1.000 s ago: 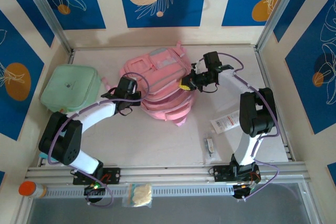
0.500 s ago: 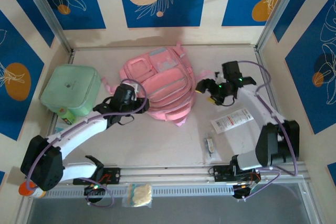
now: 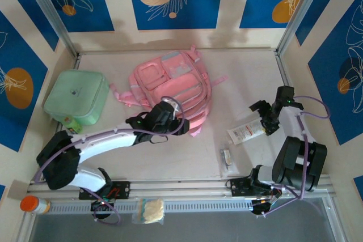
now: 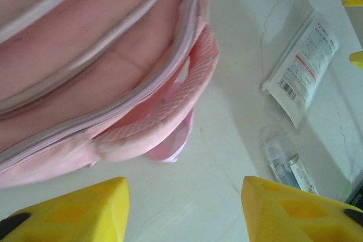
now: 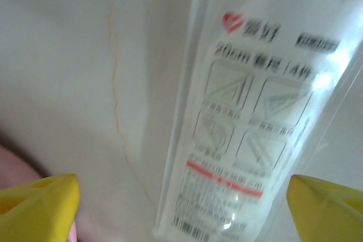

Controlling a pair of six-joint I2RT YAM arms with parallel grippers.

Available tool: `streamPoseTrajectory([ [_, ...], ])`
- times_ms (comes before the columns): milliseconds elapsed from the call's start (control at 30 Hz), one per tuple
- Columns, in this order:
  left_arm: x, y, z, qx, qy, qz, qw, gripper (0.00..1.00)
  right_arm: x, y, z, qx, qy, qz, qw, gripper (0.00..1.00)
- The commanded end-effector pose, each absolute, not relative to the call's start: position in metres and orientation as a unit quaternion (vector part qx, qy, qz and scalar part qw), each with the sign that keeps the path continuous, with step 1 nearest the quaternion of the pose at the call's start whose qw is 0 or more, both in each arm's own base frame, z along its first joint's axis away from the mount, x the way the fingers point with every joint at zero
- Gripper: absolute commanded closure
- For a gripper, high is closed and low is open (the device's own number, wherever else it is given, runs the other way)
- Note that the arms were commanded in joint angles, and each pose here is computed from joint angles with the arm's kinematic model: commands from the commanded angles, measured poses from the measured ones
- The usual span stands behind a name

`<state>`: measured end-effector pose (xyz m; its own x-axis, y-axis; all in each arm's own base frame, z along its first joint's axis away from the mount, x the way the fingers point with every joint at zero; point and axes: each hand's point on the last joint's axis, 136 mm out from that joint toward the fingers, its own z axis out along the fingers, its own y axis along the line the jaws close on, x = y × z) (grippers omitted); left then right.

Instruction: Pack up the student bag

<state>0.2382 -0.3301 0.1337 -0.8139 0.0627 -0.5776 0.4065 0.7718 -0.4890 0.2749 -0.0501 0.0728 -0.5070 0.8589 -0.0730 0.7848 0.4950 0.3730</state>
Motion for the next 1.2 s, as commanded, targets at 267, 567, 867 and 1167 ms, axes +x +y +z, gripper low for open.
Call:
streamPoseTrajectory([
  [267,0.271,-0.460,0.130,0.177,0.877,-0.333,0.296,0.36,0.319,-0.060,0.035,0.478,0.849,0.208,0.086,0.06],
  [567,0.291,-0.516,0.092,0.171,0.892,-0.328,0.259,0.34,0.351,0.003,0.041,0.390,0.881,0.257,0.072,0.08],
  [867,0.294,-0.528,0.065,0.151,0.905,-0.321,0.234,0.50,0.330,0.001,0.058,0.411,0.859,0.296,0.075,0.08],
  [1167,0.296,-0.519,0.039,0.135,0.917,-0.312,0.210,0.79,0.283,0.016,0.042,0.414,0.852,0.318,0.041,0.13],
])
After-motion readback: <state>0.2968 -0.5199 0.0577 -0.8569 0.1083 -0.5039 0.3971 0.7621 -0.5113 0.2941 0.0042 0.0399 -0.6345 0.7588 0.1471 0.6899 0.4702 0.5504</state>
